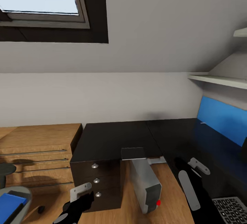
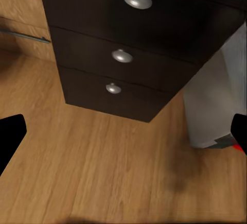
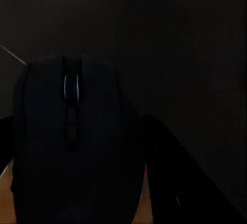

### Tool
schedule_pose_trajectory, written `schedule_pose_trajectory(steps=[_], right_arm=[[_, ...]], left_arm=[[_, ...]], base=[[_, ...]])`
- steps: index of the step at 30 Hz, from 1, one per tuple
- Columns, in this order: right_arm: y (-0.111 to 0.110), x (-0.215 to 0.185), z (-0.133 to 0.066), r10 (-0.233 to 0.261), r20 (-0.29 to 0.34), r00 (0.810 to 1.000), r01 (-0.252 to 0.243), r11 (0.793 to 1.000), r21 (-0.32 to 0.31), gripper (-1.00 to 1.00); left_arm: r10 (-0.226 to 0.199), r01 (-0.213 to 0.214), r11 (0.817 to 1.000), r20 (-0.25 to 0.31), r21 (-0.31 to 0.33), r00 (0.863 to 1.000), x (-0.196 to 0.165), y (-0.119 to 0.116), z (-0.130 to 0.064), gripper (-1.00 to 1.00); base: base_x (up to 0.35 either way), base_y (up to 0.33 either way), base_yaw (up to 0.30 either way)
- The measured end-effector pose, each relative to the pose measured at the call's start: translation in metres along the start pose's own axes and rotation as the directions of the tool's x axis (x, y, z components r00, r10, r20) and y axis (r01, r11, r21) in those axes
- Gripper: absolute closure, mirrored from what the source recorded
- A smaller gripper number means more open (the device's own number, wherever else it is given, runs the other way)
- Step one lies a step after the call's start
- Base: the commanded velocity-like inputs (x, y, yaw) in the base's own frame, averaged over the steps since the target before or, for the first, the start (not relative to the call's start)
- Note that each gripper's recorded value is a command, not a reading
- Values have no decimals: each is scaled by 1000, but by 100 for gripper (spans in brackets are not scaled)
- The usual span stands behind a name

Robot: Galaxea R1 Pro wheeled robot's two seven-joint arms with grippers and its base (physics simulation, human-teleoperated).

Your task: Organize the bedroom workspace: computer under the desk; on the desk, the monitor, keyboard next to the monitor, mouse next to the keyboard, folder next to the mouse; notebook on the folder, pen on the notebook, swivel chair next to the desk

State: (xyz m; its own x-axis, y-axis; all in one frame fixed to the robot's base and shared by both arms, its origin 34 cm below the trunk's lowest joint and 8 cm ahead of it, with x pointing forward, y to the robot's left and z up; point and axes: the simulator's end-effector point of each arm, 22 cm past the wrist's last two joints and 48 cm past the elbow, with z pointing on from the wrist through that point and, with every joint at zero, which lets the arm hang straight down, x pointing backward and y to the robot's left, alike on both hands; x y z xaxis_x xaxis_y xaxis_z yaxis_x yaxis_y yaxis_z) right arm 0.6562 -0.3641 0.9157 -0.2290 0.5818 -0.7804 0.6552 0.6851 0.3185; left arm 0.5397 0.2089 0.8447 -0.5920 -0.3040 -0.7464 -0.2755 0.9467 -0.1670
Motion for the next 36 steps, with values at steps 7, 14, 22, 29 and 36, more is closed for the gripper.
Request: schedule_pose_trajectory(steps=[7, 14, 22, 29, 36], right_arm=[[0, -1, 1, 7, 7, 1000, -7, 1000, 1, 100], [1, 0, 1, 3, 7, 1000, -3, 1000, 0, 100], [4, 2, 0, -4, 7, 1000, 4, 1000, -6, 100], [5, 3, -1, 0, 3, 1000, 0, 1000, -8, 100], [5, 3, -1, 1, 3, 1000, -1, 1000, -8, 100]], left_arm=[[0, 0, 1000, -2, 0, 1000, 1, 0, 0, -100], [1, -1, 1000, -4, -1, 1000, 1, 0, 1, -100], [0, 0, 1000, -5, -2, 1000, 2, 1, 1, -100], [1, -1, 1000, -5, -1, 1000, 2, 0, 1, -100], [0, 0, 1000, -9, -1, 1000, 3, 1, 1, -100]], base=[[0, 0, -275], [0, 0, -187], [0, 0, -12], [0, 0, 0], [109, 0, 0]])
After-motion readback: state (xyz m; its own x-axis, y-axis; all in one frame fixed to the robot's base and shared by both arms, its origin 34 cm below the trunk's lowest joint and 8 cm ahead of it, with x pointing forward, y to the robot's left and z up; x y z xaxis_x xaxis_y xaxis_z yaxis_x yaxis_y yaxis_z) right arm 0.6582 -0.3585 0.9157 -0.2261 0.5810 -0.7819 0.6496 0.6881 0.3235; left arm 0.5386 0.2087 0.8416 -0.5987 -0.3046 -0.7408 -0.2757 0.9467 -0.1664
